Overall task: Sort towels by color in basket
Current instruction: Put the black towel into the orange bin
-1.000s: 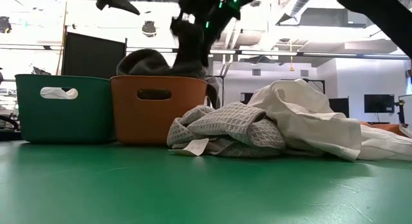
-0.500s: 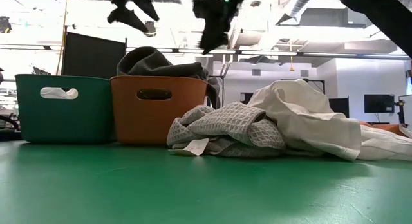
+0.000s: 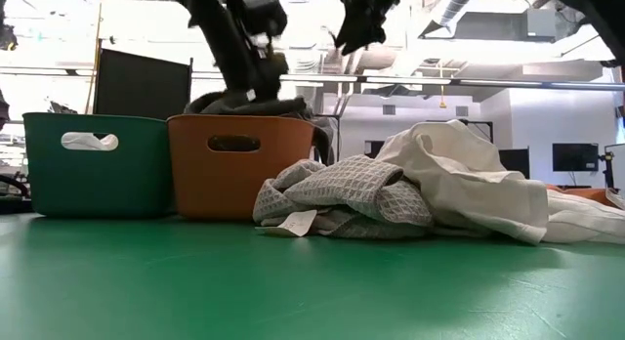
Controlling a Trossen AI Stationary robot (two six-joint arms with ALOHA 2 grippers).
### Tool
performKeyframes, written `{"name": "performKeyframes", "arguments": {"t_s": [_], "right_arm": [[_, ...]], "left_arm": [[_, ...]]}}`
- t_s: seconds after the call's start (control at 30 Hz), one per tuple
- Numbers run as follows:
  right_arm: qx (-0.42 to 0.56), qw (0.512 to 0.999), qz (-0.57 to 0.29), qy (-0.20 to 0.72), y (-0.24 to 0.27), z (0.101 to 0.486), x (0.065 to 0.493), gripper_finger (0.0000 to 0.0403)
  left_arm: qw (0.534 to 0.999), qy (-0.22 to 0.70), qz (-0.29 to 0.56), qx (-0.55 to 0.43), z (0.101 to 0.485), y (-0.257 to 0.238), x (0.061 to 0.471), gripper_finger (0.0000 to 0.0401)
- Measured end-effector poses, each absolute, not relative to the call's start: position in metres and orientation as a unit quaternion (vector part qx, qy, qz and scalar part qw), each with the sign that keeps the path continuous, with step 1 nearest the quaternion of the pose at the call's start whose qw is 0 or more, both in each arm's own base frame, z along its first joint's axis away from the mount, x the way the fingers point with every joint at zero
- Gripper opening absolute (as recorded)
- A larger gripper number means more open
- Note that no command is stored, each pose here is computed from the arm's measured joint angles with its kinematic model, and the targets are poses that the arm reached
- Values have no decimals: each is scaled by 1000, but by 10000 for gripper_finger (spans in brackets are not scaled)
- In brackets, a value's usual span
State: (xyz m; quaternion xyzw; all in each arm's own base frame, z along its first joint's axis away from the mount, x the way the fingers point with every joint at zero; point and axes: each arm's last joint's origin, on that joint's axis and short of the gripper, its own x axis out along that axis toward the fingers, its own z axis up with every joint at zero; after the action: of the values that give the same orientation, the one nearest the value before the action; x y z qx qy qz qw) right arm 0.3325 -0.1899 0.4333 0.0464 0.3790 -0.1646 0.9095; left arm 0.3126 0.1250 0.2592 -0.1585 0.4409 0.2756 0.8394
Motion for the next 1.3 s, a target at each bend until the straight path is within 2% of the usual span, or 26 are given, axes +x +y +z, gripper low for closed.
{"name": "performKeyframes", "arguments": {"t_s": [0.2, 0.4, 0.57, 0.87, 0.97, 1.1, 1.3], "right_arm": [[29, 916, -153, 371, -181, 439, 332, 240], [17, 914, -142, 379, -177, 439, 332, 240], [13, 914, -145, 378, -180, 440, 330, 240], [14, 914, -156, 375, -189, 440, 326, 240], [10, 914, -159, 374, -192, 441, 324, 240], [9, 916, -167, 364, -197, 442, 323, 240], [10, 916, -168, 364, -198, 442, 322, 240]], "left_arm": [[795, 506, 278, -184, 195, 138, 339, 270], [783, 529, 269, -188, 172, 135, 347, 270], [801, 500, 269, -190, 196, 133, 340, 270], [868, 390, 259, -164, 289, 117, 300, 270], [886, 367, 249, -134, 308, 112, 290, 270], [897, 379, 202, -104, 306, 103, 294, 270], [883, 450, 107, -79, 258, 89, 329, 270]]}}
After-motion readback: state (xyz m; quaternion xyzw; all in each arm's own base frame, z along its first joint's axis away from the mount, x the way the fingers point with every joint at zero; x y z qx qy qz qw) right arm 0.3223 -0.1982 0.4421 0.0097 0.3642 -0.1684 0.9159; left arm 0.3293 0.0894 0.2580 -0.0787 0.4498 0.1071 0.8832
